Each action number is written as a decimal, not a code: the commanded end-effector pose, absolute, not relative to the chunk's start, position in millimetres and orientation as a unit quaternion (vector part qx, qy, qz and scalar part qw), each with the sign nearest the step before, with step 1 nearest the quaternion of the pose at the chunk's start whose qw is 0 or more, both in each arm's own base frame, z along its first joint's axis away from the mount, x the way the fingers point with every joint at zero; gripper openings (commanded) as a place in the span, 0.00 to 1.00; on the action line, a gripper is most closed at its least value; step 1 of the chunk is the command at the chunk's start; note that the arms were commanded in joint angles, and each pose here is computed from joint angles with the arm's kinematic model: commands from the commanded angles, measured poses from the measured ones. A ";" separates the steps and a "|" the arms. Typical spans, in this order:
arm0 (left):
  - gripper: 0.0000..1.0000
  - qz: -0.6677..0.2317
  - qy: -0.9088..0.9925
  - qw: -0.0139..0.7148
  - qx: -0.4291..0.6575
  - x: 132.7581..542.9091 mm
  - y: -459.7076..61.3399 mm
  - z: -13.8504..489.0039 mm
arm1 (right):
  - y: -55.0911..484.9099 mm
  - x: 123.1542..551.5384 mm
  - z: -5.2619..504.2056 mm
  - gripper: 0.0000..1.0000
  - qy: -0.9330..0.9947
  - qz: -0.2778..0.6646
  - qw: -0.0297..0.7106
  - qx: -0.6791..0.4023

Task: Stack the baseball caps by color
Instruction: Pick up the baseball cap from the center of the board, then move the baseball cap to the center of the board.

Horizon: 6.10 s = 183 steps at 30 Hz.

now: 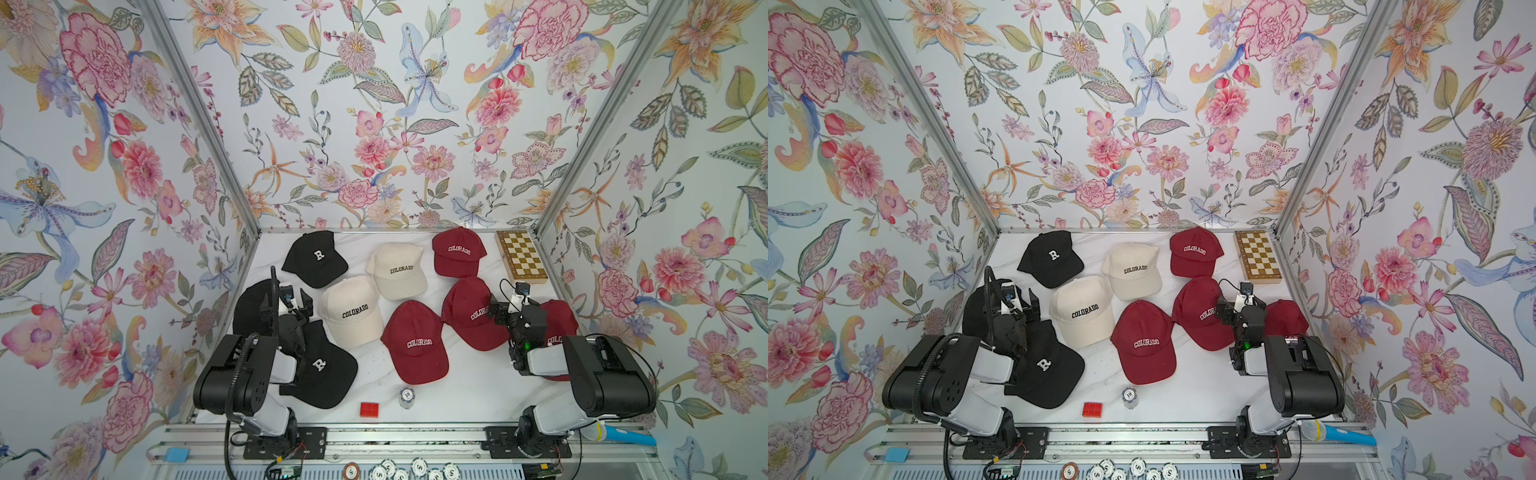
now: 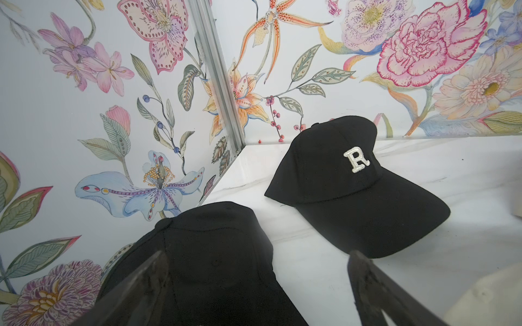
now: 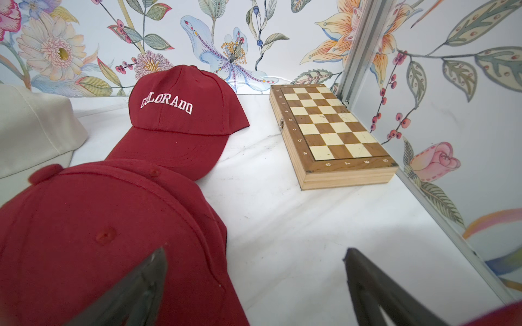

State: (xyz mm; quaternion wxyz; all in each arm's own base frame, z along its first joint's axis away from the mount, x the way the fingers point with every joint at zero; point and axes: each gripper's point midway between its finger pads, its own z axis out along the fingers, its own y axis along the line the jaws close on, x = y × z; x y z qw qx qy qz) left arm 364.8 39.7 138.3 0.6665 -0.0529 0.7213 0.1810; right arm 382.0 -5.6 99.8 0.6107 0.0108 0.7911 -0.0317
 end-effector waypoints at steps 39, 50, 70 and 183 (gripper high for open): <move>1.00 0.032 0.746 0.665 0.006 371.2 -118.6 288.1 | 103.5 401.6 209.9 0.99 0.906 0.028 0.419 -0.058; 1.00 -0.016 0.743 0.667 0.059 342.4 -149.5 287.2 | 148.9 386.3 203.0 0.87 0.921 0.068 0.361 -0.133; 1.00 -0.200 0.715 0.639 0.203 328.1 -261.8 301.4 | 101.4 390.3 130.1 0.77 0.959 0.054 0.267 -0.080; 1.00 -0.147 0.733 0.657 0.098 226.1 -119.9 292.3 | 263.3 242.0 162.4 0.15 0.969 0.009 0.217 -0.113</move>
